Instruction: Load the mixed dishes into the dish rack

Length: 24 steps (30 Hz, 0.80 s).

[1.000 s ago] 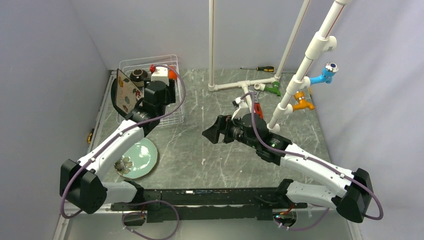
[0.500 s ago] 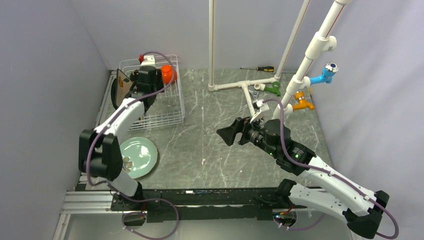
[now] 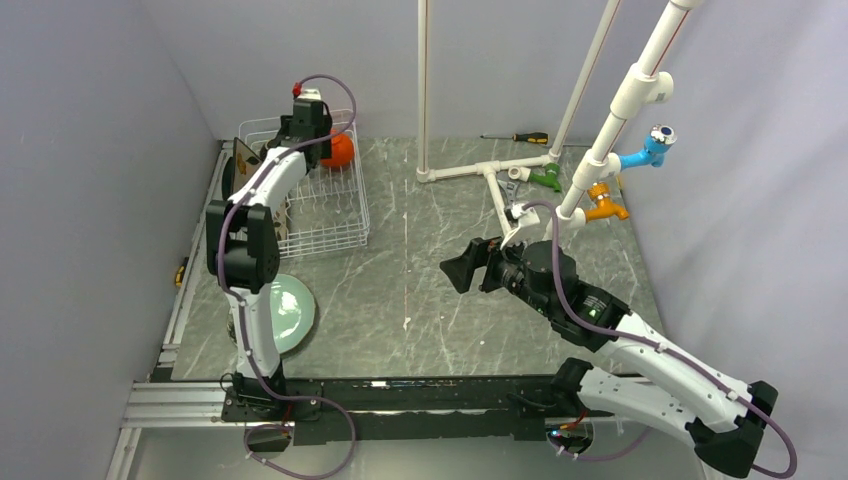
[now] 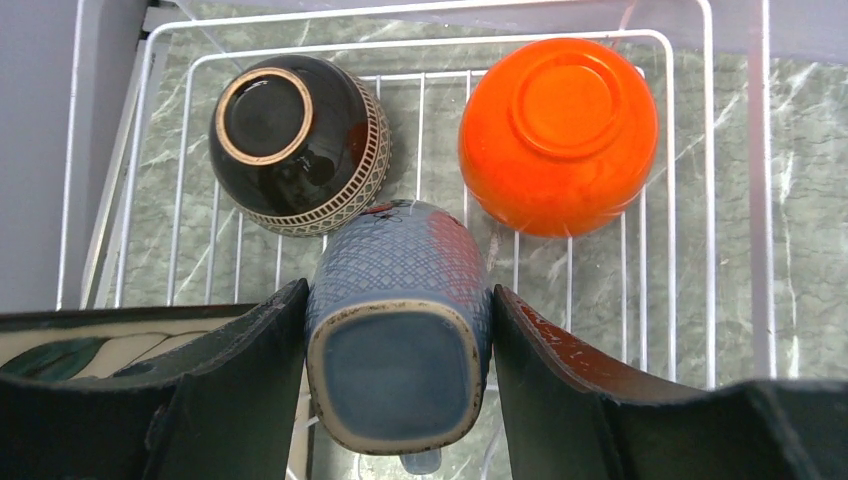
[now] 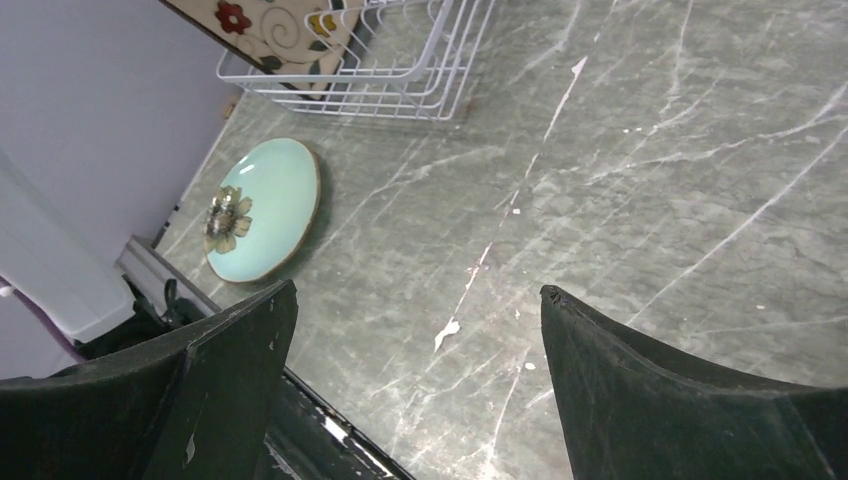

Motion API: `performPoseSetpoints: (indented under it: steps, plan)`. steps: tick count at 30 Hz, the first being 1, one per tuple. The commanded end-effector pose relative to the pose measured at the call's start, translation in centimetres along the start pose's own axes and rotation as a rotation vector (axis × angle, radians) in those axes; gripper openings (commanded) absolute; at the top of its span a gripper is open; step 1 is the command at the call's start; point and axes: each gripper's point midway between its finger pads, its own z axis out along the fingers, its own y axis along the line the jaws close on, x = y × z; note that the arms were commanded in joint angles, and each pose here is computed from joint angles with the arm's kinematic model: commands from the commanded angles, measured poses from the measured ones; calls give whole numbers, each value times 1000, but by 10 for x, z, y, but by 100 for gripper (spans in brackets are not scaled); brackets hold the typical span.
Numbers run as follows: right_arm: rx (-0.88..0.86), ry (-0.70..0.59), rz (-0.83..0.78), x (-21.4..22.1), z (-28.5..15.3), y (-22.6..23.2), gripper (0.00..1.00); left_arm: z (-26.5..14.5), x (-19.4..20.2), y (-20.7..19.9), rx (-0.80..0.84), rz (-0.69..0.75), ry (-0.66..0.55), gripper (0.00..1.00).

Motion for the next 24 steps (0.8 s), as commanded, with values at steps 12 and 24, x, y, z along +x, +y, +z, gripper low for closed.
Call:
performPoseSetpoints:
  steps: [12, 24]
  plan:
    - [34, -7, -16, -6, 8, -2, 92, 36, 15, 11, 12, -83, 90, 0]
    - [17, 13, -1, -3, 14, 4, 92, 49, 34, 5, 84, -84, 139, 5]
